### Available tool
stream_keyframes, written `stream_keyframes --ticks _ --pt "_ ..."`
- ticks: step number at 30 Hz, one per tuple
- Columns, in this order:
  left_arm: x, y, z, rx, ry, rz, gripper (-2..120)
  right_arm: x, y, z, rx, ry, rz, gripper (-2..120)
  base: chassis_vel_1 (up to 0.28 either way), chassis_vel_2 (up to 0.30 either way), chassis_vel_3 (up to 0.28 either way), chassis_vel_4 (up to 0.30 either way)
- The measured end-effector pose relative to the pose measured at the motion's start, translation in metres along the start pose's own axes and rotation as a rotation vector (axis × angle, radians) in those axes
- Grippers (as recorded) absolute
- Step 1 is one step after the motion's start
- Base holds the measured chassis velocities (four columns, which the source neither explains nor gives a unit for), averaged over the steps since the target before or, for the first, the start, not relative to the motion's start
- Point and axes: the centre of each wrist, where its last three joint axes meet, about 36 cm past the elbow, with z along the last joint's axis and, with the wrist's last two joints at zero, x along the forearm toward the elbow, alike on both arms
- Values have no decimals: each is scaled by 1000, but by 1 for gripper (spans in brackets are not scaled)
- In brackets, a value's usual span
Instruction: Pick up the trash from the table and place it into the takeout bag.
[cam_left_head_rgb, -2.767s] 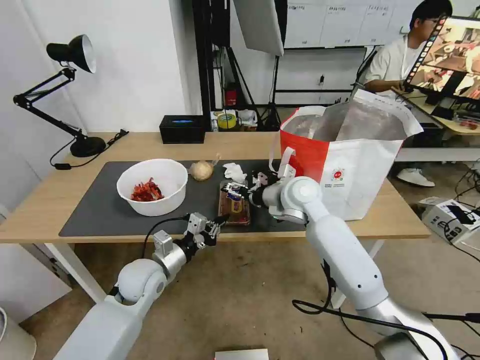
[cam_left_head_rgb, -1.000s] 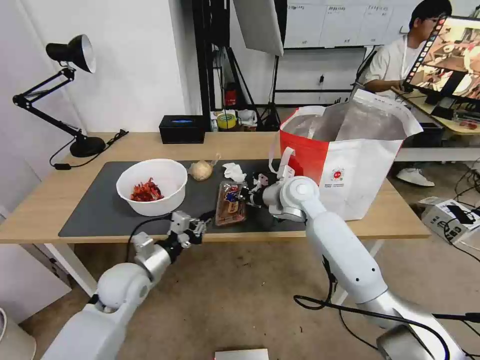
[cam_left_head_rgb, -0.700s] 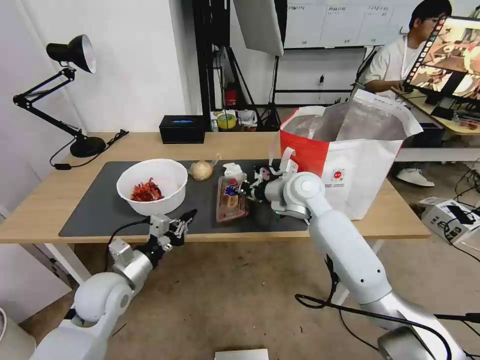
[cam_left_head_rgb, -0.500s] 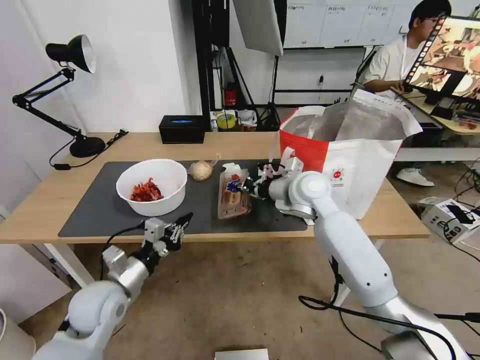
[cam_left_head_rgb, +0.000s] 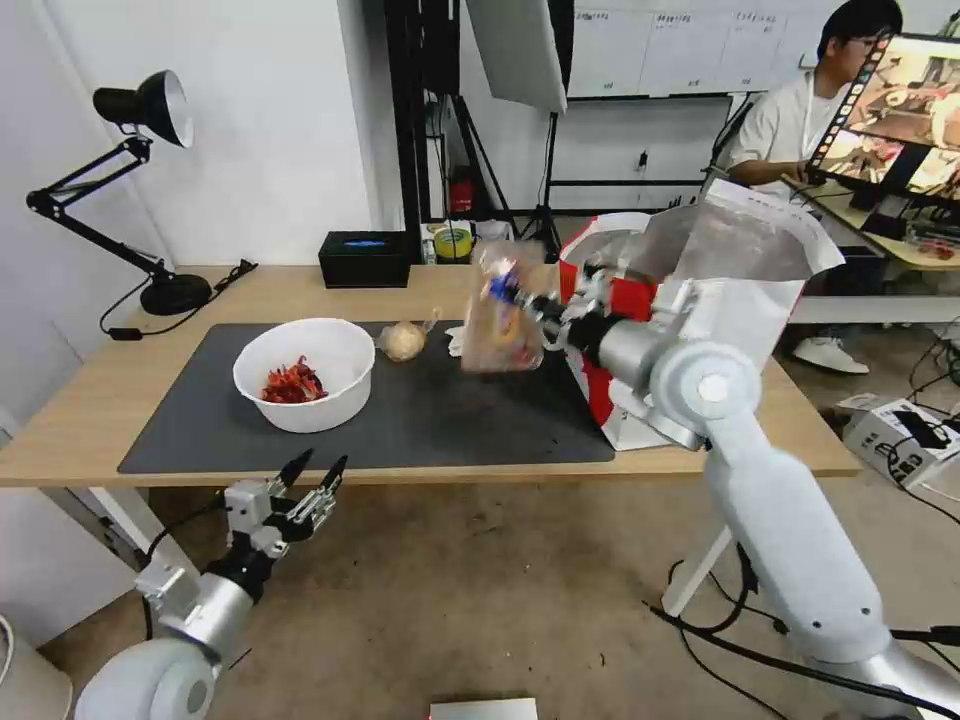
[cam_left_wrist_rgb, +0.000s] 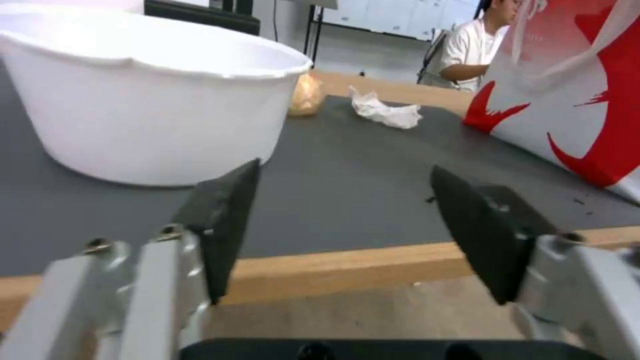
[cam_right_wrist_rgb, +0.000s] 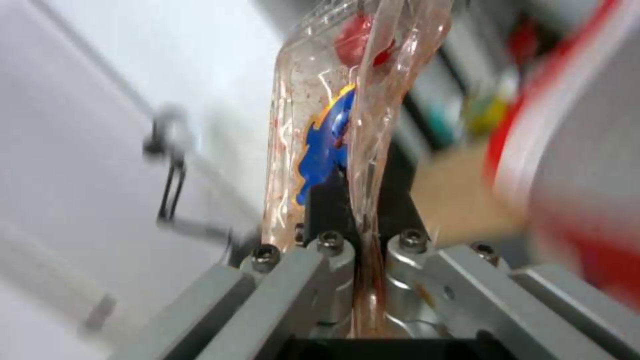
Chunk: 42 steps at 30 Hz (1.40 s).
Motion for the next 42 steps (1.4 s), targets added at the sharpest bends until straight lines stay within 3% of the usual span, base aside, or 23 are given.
stream_keyframes --ticks 1,4,5,8,10,11,17,25,27,32,35,42 --pt "0 0 0 0 0 0 80 0 0 0 0 0 0 0 0 0 0 0" --pt "-1 -5 8 17 3 2 93 -5 0 -21 83 -172 82 0 0 0 0 0" --pt "-1 -5 8 17 3 2 93 -5 0 -21 83 -172 82 0 0 0 0 0" --pt "-4 -8 11 23 5 9 99 -11 -9 -34 207 -300 178 0 0 0 0 0" --pt "-5 -8 12 23 5 10 100 -12 -13 -36 241 -323 202 0 0 0 0 0" --pt "-6 -8 13 25 7 11 100 -15 -23 -39 310 -350 248 0 0 0 0 0" --pt "-7 -8 14 25 10 14 100 -11 -39 -33 384 -339 297 0 0 0 0 0" --pt "-6 -8 14 22 13 16 100 -4 -39 -29 307 -288 295 0 0 0 0 0" --pt "-6 -9 13 21 13 17 100 1 -36 -27 263 -269 301 11 0 0 0 0" --pt "-6 -9 12 18 14 19 100 6 -35 -25 213 -251 311 23 0 0 0 0" --pt "-7 -9 11 13 15 19 100 15 -39 -24 152 -224 339 43 0 0 0 0" --pt "-8 -10 9 11 13 24 100 25 -45 -25 140 -207 359 68 0 0 0 0"
